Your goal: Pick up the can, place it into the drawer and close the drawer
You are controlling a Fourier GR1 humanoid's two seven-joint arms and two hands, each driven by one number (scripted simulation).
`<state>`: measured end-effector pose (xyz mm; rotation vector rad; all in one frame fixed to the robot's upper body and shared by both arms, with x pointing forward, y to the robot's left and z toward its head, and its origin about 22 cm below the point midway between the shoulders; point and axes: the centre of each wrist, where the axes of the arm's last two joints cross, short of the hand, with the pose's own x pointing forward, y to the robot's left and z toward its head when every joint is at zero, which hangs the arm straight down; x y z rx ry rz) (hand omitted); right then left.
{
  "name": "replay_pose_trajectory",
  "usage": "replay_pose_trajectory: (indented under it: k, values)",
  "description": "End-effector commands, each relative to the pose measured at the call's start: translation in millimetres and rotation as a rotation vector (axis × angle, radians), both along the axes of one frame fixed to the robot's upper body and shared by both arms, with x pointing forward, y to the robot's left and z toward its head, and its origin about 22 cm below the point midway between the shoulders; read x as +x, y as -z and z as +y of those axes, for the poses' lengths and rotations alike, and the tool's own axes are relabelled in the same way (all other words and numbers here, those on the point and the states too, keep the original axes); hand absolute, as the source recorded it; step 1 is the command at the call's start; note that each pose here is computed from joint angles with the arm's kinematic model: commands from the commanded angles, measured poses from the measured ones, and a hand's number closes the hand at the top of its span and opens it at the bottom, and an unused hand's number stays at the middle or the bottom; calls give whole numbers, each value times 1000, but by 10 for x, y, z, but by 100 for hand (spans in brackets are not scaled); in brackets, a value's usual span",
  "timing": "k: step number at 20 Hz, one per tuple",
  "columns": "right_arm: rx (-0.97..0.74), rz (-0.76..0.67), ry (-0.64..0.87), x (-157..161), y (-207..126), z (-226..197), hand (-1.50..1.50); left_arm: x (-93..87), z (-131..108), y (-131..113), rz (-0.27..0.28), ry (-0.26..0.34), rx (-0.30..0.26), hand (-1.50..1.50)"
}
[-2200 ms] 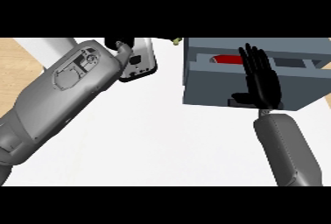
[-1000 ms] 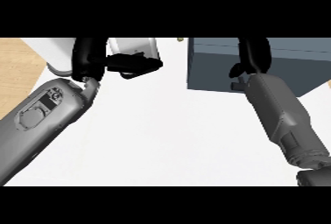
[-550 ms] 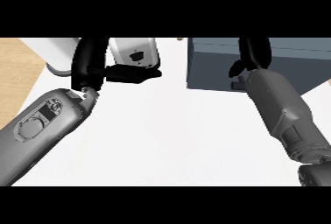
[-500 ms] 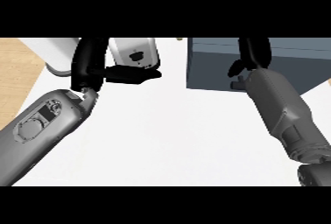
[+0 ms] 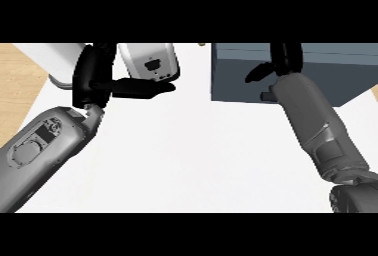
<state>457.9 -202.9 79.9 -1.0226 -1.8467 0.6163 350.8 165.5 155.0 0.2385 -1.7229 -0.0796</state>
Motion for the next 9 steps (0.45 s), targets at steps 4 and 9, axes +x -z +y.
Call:
replay_pose_trajectory:
  k: [4,9]
  values:
    - [449,-5,-80,89,-287,407,-150,-89,80,138,8,-20,0,-150]
    - [490,-27,-92,130,-448,518,-150,-150,228,120,14,-27,-2,-150]
